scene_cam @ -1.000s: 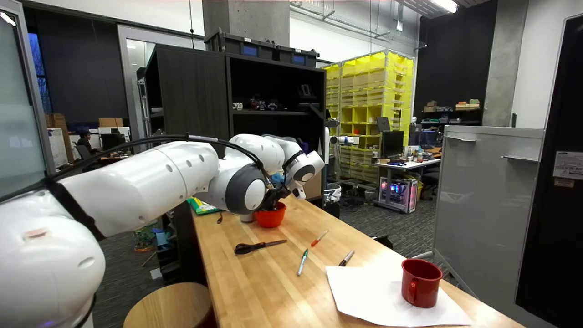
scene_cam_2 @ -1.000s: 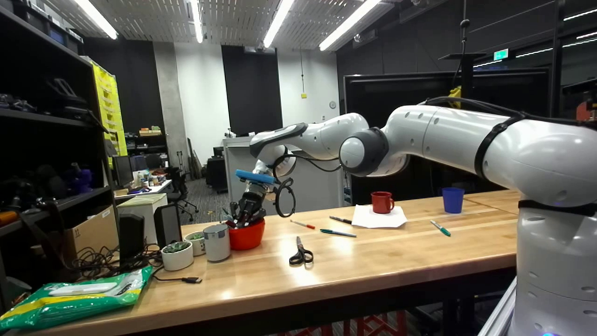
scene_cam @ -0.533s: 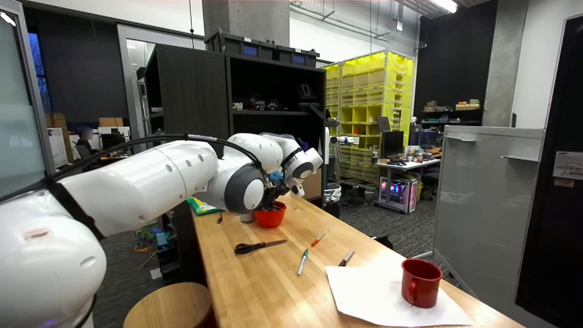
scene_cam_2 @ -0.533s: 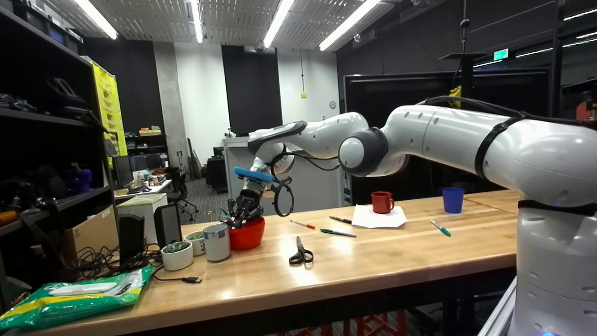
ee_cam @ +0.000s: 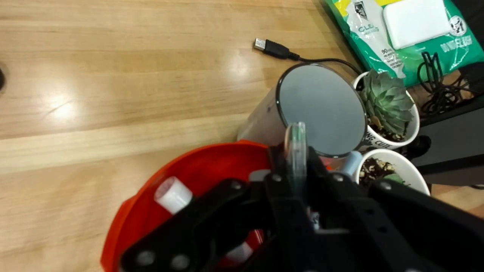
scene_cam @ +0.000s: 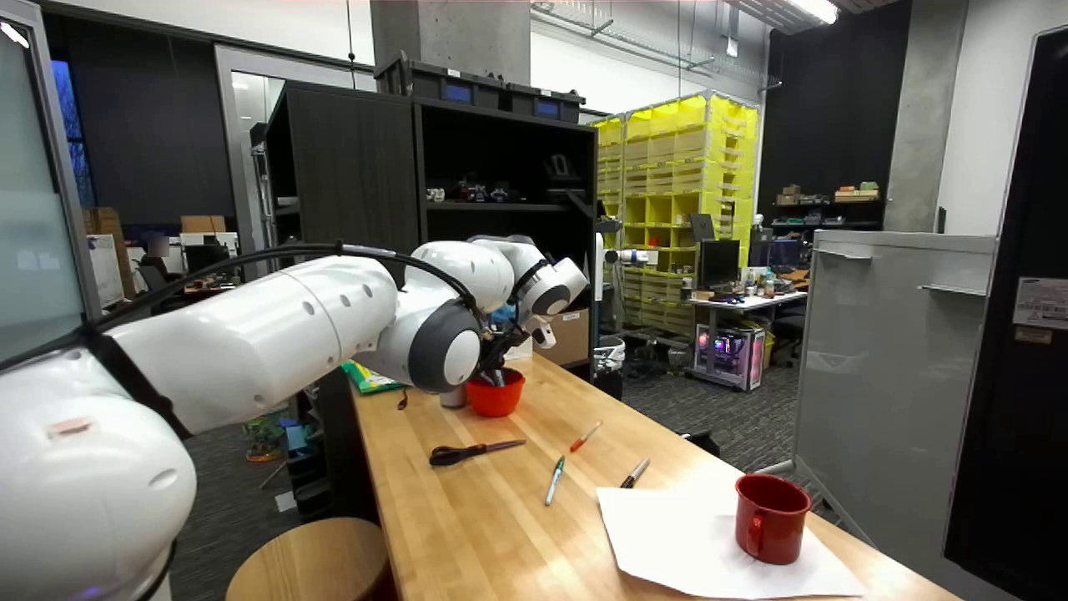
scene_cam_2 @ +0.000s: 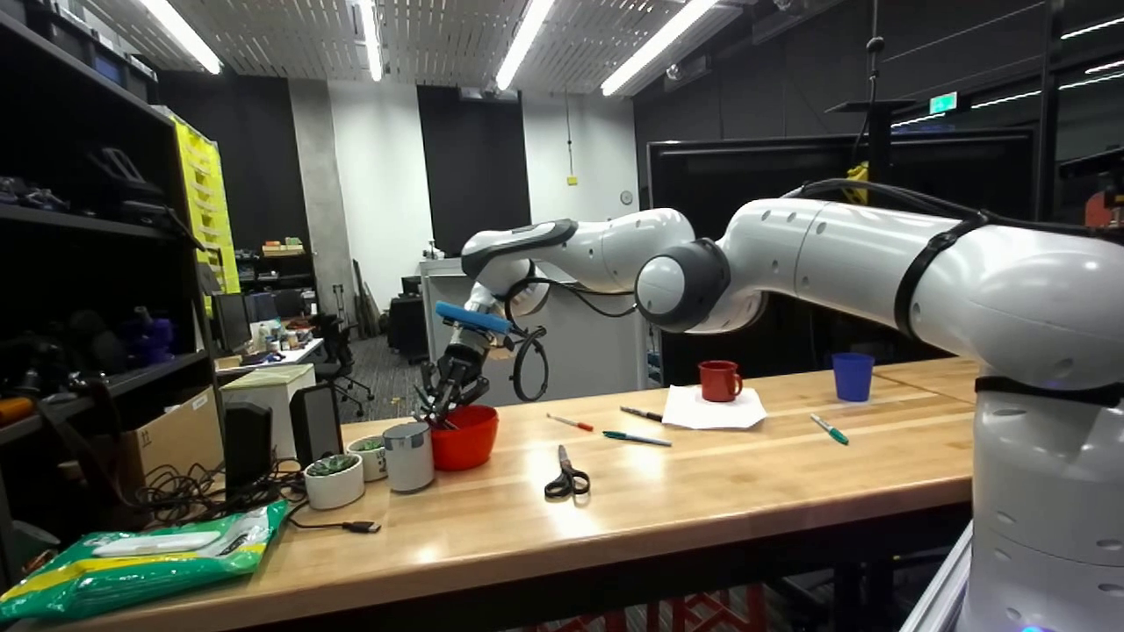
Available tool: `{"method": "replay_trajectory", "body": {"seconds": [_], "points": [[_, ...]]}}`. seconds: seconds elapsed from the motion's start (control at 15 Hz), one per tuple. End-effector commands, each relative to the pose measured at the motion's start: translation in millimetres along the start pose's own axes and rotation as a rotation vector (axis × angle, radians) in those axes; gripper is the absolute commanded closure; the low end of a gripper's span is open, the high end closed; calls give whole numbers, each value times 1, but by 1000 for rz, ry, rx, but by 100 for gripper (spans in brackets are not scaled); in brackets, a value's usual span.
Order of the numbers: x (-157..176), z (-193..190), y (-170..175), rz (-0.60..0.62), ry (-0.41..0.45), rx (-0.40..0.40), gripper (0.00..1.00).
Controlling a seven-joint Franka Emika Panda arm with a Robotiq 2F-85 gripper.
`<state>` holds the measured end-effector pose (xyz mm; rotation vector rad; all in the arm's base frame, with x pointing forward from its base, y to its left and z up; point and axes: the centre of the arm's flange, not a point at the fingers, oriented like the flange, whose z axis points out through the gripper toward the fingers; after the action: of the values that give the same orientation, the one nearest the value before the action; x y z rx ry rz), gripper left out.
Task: Remove one marker from the orange bowl
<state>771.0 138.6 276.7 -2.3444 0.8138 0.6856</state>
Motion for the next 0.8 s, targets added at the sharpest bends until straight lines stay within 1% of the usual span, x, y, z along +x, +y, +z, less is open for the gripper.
{"method": "replay_trajectory", "body": {"seconds": [0.0,0.47,0.73], "points": [[5,-13,-24,-31,28,-8,96],[-5,-24,-26,-56,74,-11,96],[-12,-29,-27,-68,124,-23,96]]}}
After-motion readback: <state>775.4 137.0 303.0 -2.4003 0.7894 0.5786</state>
